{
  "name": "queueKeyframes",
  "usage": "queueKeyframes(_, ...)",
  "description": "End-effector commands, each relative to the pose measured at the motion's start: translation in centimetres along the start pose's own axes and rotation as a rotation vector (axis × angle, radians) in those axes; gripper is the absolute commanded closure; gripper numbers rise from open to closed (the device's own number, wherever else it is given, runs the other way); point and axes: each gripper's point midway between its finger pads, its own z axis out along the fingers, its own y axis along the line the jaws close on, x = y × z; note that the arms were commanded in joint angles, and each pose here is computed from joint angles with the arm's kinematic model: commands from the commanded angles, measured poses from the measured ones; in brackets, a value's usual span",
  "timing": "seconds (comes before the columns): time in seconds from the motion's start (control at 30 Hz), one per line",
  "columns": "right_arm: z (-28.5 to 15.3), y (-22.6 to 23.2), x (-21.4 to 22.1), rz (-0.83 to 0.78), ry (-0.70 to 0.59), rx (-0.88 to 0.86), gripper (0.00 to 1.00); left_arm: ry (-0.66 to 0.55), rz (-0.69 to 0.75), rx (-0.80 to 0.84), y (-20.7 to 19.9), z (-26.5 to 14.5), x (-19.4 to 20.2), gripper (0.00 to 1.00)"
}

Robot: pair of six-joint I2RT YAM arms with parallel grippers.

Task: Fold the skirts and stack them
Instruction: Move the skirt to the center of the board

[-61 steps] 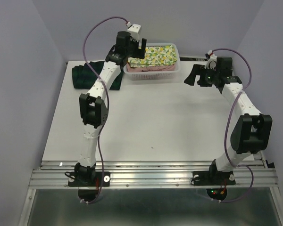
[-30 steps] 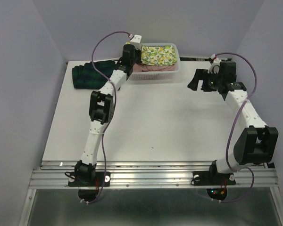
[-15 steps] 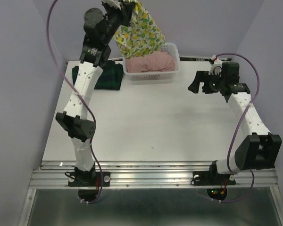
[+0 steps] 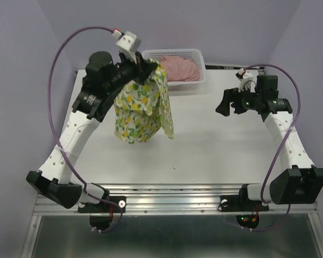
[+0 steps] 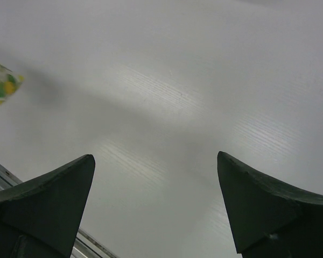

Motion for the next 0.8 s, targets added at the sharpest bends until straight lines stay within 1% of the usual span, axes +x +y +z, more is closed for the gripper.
queueKeyframes(0.0, -1.4, 1.6, 1.7, -0.061, 0.041, -0.055, 0.00, 0.221, -0.019, 0.079, -2.8, -2.8, 9.4, 1.00)
queueKeyframes(0.03, -1.6, 1.8, 2.6, -0.065, 0.062, -0.064, 0.00, 0.253, -0.025, 0.087, -3.1, -3.5, 11.0, 1.00)
queueKeyframes(0.07, -1.8, 2.0, 3.1, -0.070, 0.068, -0.068, 0.00, 0.312, -0.044, 0.089, -3.4, -4.9, 14.1, 1.00)
queueKeyframes(0.17, -2.5, 2.8, 4.5, -0.091, 0.084, -0.097, 0.00, 0.419, -0.053, 0.104, -3.7, -6.2, 18.9, 1.00)
queueKeyframes(0.23, -2.9, 3.3, 5.4, -0.127, 0.097, -0.127, 0.00, 0.465, -0.024, 0.134, -3.8, -6.1, 20.5, 1.00)
queueKeyframes(0.3, -2.7, 3.7, 6.7, -0.127, 0.119, -0.160, 0.00, 0.528, -0.039, 0.154, -3.7, -5.5, 22.5, 1.00)
queueKeyframes(0.33, -2.7, 3.7, 7.1, -0.148, 0.123, -0.166, 0.00, 0.542, -0.024, 0.174, -3.8, -5.3, 23.0, 1.00)
queueKeyframes(0.37, -2.7, 3.7, 7.6, -0.152, 0.132, -0.171, 0.00, 0.580, -0.023, 0.178, -3.4, -4.7, 24.5, 1.00)
queueKeyframes(0.43, -2.3, 3.8, 8.9, -0.154, 0.156, -0.197, 0.00, 0.595, -0.012, 0.175, -3.0, -3.6, 24.8, 1.00)
queueKeyframes(0.5, -1.8, 4.6, 10.5, -0.118, 0.181, -0.265, 0.00, 0.608, -0.010, 0.183, -2.6, -2.1, 25.3, 1.00)
queueKeyframes(0.57, -1.2, 5.2, 11.2, -0.111, 0.179, -0.315, 0.00, 0.628, -0.029, 0.208, -2.8, -1.2, 26.1, 1.00)
queueKeyframes(0.63, 0.0, 5.5, 11.7, -0.062, 0.188, -0.318, 0.00, 0.630, -0.032, 0.237, -3.1, -0.7, 25.6, 1.00)
queueKeyframes(0.67, 0.9, 6.3, 12.3, -0.042, 0.217, -0.342, 0.01, 0.638, -0.022, 0.245, -3.0, -0.4, 25.5, 1.00)
queueKeyframes(0.73, 2.5, 7.1, 13.2, -0.051, 0.250, -0.359, 0.01, 0.630, -0.032, 0.258, -2.5, -0.4, 24.9, 1.00)
queueKeyframes(0.77, 3.5, 8.7, 14.0, -0.097, 0.282, -0.389, 0.01, 0.612, -0.036, 0.263, -2.3, -0.1, 24.1, 1.00)
